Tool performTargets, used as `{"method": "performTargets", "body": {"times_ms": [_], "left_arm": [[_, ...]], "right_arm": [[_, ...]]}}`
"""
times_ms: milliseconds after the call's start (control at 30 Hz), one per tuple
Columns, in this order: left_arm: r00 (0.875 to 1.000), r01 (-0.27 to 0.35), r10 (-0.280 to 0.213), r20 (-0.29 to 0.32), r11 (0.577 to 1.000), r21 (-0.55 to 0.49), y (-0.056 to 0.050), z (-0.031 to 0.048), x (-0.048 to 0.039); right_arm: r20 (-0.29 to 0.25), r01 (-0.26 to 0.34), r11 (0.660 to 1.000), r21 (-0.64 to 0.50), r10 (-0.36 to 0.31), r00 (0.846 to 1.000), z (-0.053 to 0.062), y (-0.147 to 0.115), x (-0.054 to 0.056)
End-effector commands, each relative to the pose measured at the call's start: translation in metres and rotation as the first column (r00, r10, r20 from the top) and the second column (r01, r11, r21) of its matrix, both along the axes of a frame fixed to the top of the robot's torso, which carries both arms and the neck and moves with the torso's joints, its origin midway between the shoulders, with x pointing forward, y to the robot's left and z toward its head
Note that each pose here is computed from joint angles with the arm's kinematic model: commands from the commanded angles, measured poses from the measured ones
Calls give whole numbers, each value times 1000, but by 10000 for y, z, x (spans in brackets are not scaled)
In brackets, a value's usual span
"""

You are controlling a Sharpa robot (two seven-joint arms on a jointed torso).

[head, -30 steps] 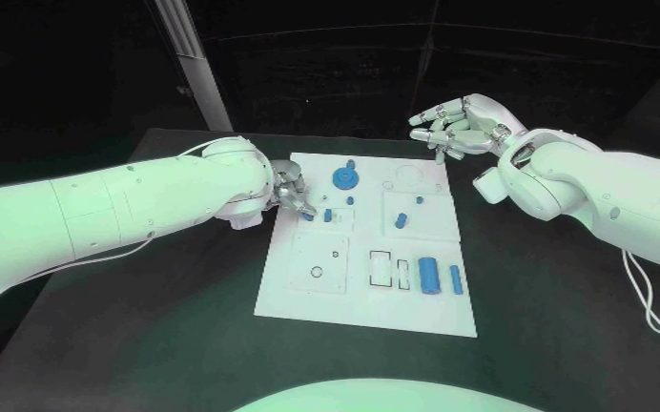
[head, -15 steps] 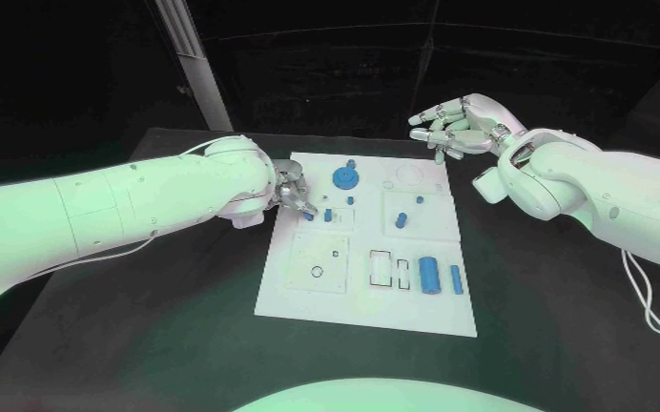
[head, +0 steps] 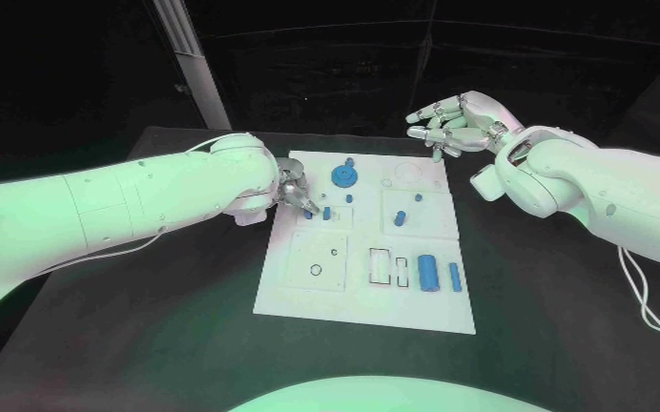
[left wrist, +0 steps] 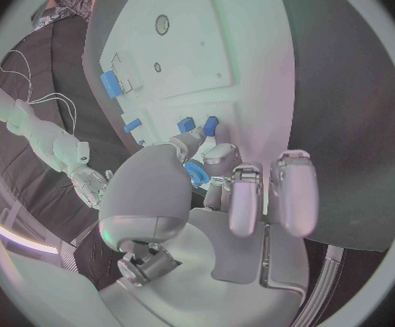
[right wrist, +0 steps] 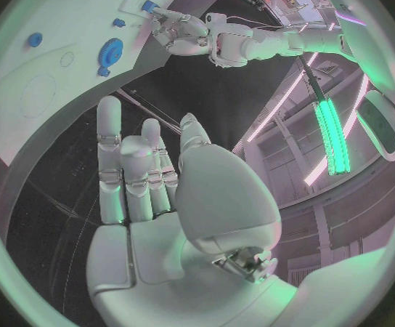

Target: Assemble the parts on the task board

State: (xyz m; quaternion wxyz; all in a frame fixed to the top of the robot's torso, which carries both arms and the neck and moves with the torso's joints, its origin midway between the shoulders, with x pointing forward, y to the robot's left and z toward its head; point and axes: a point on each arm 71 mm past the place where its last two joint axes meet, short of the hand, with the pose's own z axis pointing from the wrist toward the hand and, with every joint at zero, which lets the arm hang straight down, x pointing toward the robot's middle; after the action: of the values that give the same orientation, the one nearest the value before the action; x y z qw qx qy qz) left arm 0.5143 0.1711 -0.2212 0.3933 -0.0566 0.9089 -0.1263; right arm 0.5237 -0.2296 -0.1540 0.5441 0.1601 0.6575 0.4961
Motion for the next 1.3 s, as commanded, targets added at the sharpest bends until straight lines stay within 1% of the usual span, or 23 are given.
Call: {"method": "performTargets", "body": {"times_ms": [33,633,800,900,967,1067,1167,1300], "left_arm": [[999,-4,5,-33,999,32,11,-42,-15],[999,-41,42,-14,999,35,70,-42,49],[999,-52,52,-10,998,21,91,-38,51],[998,-60,60,3,998,2,104,-29,54],[997,-72,73,23,996,-45,115,-11,62],[991,-111,121,52,980,-167,134,28,85],[982,-135,167,85,944,-300,153,80,114],[977,-125,186,101,893,-433,145,133,133]], "right_arm": [[-2,-9,1000,11,9,1000,13,10,1],[-9,-6,1000,13,7,1000,8,9,5],[-10,-6,1000,12,6,1000,8,5,4],[-10,-5,1000,12,5,1000,8,2,4],[-10,-5,1000,12,5,1000,8,0,4],[-9,-4,1000,12,4,1000,8,-3,4],[-9,-3,1000,12,3,1000,8,-6,5],[-9,-1,1000,11,1,1000,8,-11,6]]}}
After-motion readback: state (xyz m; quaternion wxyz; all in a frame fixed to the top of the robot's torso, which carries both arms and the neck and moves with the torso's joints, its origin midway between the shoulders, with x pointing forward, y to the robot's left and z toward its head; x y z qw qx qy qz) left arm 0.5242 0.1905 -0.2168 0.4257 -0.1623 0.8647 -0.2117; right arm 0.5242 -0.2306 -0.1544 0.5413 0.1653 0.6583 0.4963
